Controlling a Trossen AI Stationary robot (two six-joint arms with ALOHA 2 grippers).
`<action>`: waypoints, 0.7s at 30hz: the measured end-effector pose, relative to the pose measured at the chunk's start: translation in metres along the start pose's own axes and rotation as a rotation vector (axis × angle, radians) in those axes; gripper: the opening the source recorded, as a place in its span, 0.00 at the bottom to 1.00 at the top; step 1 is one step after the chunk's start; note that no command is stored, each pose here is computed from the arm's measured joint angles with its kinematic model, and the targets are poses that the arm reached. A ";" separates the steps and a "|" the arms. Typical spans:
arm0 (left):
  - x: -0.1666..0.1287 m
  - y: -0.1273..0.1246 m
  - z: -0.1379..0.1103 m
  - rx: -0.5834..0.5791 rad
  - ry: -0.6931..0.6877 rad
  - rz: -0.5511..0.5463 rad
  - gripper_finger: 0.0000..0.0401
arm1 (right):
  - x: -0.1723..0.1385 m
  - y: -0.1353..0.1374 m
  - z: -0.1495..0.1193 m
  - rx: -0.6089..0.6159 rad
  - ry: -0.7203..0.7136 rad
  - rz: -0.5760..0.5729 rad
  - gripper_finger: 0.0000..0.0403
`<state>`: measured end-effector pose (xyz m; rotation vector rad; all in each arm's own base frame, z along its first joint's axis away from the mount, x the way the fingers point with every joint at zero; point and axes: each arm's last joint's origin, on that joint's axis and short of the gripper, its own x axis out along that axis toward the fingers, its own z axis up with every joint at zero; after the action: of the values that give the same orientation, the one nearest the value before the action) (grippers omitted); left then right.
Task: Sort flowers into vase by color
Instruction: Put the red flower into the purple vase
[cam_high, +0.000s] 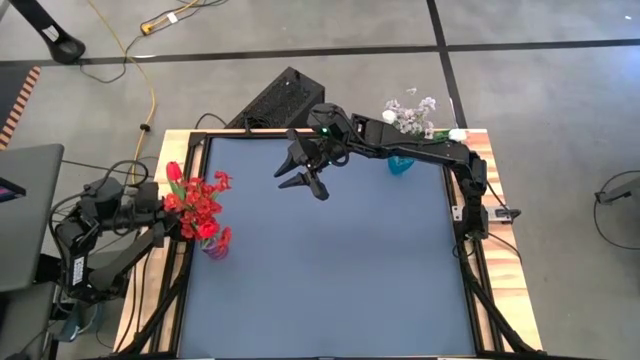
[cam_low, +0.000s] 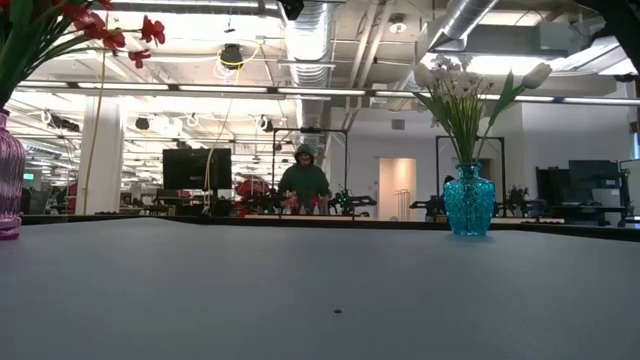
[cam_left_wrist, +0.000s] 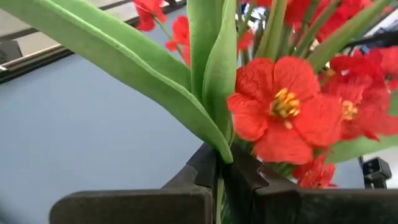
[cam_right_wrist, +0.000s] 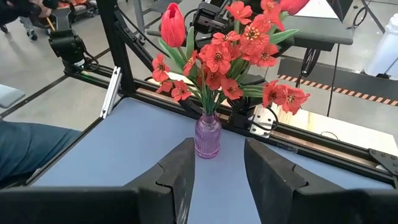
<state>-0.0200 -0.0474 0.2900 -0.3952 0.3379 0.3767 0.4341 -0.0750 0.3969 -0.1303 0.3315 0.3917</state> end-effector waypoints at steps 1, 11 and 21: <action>0.000 0.000 -0.001 0.004 0.008 -0.004 0.00 | 0.000 0.000 0.000 0.000 0.000 0.000 0.41; 0.000 -0.001 -0.007 -0.026 0.061 -0.020 0.00 | 0.000 0.000 0.000 0.000 0.000 0.000 0.41; 0.012 0.004 -0.010 -0.023 0.088 -0.016 0.00 | 0.000 0.000 0.000 0.001 0.000 0.000 0.41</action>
<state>-0.0139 -0.0454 0.2754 -0.4378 0.4159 0.3488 0.4341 -0.0750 0.3969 -0.1293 0.3321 0.3913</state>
